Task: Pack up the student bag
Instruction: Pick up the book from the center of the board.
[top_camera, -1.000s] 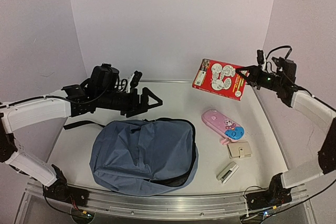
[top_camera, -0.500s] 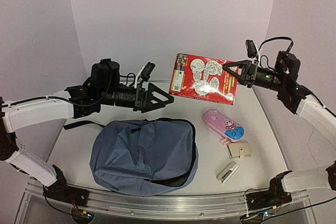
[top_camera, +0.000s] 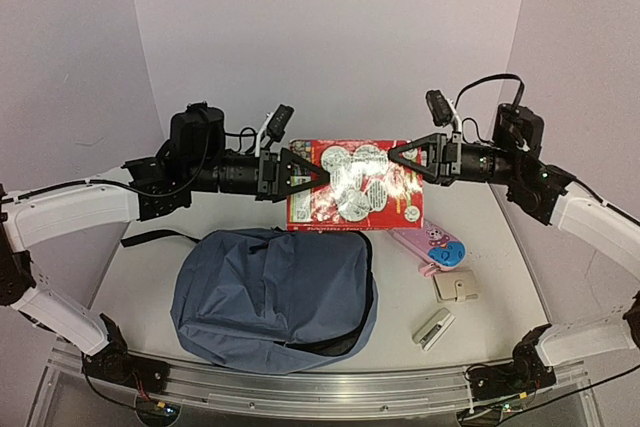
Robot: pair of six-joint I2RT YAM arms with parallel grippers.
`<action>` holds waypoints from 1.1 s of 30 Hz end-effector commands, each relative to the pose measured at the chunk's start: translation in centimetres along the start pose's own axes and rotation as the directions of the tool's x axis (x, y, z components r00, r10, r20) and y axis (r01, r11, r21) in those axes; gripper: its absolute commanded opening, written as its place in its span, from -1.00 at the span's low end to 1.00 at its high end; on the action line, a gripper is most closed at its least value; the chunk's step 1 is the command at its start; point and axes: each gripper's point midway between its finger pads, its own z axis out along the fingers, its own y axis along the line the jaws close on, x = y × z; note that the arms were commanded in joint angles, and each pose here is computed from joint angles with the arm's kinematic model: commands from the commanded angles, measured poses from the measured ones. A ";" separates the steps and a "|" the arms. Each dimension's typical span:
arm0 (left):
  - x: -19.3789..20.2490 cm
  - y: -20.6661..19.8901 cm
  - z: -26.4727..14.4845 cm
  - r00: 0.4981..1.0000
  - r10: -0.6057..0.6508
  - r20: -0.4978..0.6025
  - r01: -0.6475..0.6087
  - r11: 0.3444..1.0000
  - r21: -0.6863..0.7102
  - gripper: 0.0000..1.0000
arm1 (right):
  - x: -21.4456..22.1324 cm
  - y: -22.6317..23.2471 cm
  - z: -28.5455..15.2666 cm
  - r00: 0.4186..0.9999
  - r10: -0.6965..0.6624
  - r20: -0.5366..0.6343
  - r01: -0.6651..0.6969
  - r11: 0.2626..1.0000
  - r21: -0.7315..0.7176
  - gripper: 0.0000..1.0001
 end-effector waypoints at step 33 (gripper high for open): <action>-3.1 -4.6 -2.6 0.989 0.074 0.128 -0.085 0.993 0.086 -1.00 | 2.8 3.9 1.5 0.999 0.036 -0.003 -0.035 0.962 -0.270 -0.13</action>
